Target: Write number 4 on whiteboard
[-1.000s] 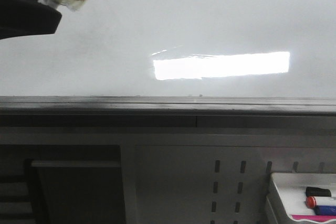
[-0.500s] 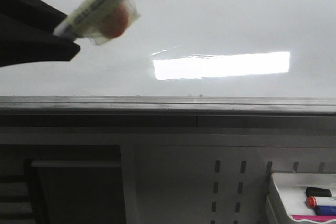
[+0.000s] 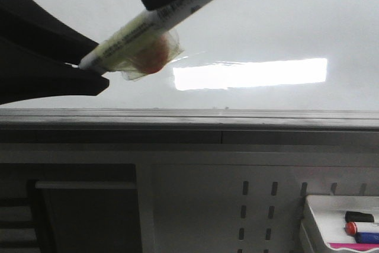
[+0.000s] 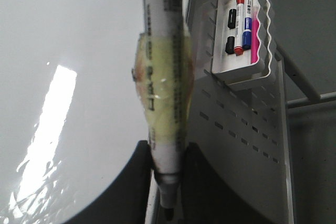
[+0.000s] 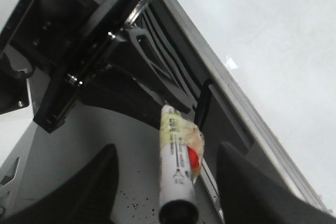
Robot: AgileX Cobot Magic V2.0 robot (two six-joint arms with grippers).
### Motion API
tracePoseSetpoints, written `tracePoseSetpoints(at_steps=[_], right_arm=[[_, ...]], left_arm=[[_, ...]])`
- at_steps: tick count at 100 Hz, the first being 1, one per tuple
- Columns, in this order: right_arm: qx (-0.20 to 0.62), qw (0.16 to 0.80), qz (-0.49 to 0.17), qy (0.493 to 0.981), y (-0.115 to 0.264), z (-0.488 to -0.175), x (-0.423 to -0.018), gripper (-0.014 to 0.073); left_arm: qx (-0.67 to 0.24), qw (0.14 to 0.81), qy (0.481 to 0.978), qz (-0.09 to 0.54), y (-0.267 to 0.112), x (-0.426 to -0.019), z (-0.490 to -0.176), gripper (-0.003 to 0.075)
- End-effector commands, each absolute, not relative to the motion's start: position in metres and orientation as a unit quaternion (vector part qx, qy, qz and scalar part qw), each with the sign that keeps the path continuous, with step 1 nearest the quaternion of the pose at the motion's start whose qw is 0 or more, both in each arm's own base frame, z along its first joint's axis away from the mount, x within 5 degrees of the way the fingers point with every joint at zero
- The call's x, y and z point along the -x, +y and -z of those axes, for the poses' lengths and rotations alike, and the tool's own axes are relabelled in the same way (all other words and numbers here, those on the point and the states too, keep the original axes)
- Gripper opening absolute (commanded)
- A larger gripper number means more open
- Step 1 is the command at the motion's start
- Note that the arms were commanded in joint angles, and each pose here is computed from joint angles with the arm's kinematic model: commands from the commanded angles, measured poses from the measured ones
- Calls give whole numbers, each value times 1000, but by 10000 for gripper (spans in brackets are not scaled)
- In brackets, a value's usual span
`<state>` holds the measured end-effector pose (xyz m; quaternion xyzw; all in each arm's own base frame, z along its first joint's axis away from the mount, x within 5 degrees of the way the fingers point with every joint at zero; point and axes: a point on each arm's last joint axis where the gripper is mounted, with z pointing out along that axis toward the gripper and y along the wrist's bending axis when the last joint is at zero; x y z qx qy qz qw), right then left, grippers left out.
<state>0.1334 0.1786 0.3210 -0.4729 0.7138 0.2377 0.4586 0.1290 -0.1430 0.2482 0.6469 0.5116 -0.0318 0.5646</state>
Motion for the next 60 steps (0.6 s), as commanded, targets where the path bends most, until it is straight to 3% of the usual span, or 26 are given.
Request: tracePoseSetpoints(at_steps=[1, 13, 33, 53, 60], right_arm=[[456, 502, -238, 695, 179, -338, -138, 372], [461, 502, -234, 694, 179, -338, -138, 363], [466, 499, -231, 694, 179, -337, -137, 260], [469, 493, -232, 695, 179, -336, -136, 244], [469, 493, -232, 695, 179, -336, -136, 190]], left_arm=[[-635, 594, 491, 56, -149, -127, -263, -20], [-635, 602, 479, 69, -151, -125, -265, -20], [-635, 604, 476, 73, -151, -125, -265, -20], [-635, 604, 476, 73, -151, -125, -265, -20], [-635, 604, 476, 73, -151, -125, -265, -20]])
